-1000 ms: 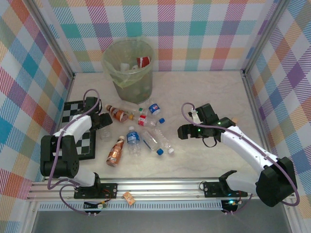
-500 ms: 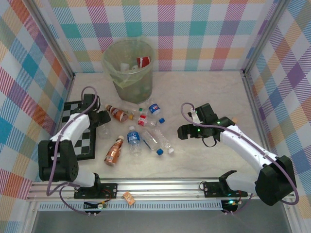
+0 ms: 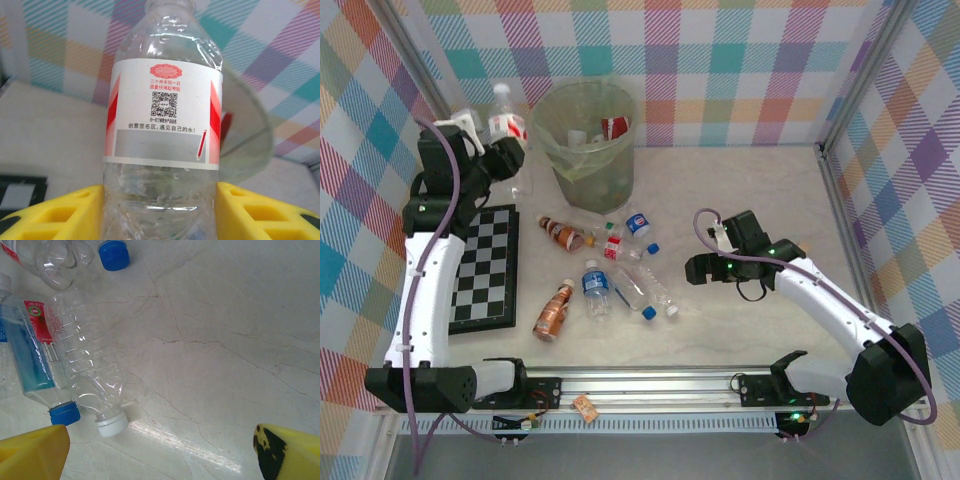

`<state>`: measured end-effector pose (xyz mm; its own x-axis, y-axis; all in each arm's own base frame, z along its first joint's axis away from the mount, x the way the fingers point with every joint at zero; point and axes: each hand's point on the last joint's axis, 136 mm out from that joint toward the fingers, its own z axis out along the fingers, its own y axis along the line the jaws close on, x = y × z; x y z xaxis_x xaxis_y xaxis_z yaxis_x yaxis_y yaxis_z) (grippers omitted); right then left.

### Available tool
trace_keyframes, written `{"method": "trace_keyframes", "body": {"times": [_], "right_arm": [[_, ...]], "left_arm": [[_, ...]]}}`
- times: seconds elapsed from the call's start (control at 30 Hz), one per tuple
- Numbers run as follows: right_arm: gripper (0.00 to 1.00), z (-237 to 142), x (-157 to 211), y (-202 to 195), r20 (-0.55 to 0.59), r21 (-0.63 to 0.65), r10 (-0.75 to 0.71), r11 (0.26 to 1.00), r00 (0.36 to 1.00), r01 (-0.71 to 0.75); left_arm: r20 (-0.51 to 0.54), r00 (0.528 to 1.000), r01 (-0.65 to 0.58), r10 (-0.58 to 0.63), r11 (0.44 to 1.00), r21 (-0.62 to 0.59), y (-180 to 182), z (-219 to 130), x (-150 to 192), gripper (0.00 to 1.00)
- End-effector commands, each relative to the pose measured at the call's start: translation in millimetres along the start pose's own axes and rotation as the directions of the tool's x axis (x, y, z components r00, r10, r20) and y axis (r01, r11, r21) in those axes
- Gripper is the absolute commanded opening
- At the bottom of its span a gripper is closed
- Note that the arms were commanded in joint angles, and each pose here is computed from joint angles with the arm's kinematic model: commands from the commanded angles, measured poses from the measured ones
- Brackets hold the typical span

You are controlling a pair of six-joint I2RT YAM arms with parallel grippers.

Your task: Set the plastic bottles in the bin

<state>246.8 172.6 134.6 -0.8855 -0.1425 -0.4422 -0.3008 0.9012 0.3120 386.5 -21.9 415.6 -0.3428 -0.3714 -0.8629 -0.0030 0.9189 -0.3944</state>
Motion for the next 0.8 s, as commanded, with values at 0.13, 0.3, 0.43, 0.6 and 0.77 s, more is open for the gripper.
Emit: {"method": "trace_keyframes", "body": {"times": [0.13, 0.3, 0.43, 0.6, 0.77], "right_arm": [[0.94, -12, 3, 1, 0.022, -0.01, 0.038, 0.999, 0.999, -0.037], [0.94, -17, 11, -1, 0.03, -0.012, 0.055, 0.998, 0.998, -0.054], [0.94, -22, 13, 0, 0.038, -0.019, 0.061, 0.998, 0.997, -0.06], [0.94, -28, 20, -2, 0.041, -0.011, 0.059, 0.998, 0.997, -0.059], [0.94, -29, 24, -6, 0.044, 0.001, 0.063, 0.998, 0.997, -0.063]], "left_arm": [[0.167, 0.986, -0.066, 0.025, 0.968, 0.244, -66, 31, -65, 0.51], [0.17, 0.985, -0.076, 0.026, 0.951, 0.299, -85, 75, -78, 0.5], [0.144, 0.988, -0.09, 0.051, 0.956, 0.279, -90, 118, -68, 0.51], [0.049, 0.993, -0.117, 0.108, 0.969, 0.22, -75, 172, -37, 0.51], [-0.012, 0.991, -0.126, 0.132, 0.967, 0.222, -70, 194, -10, 0.52]]}}
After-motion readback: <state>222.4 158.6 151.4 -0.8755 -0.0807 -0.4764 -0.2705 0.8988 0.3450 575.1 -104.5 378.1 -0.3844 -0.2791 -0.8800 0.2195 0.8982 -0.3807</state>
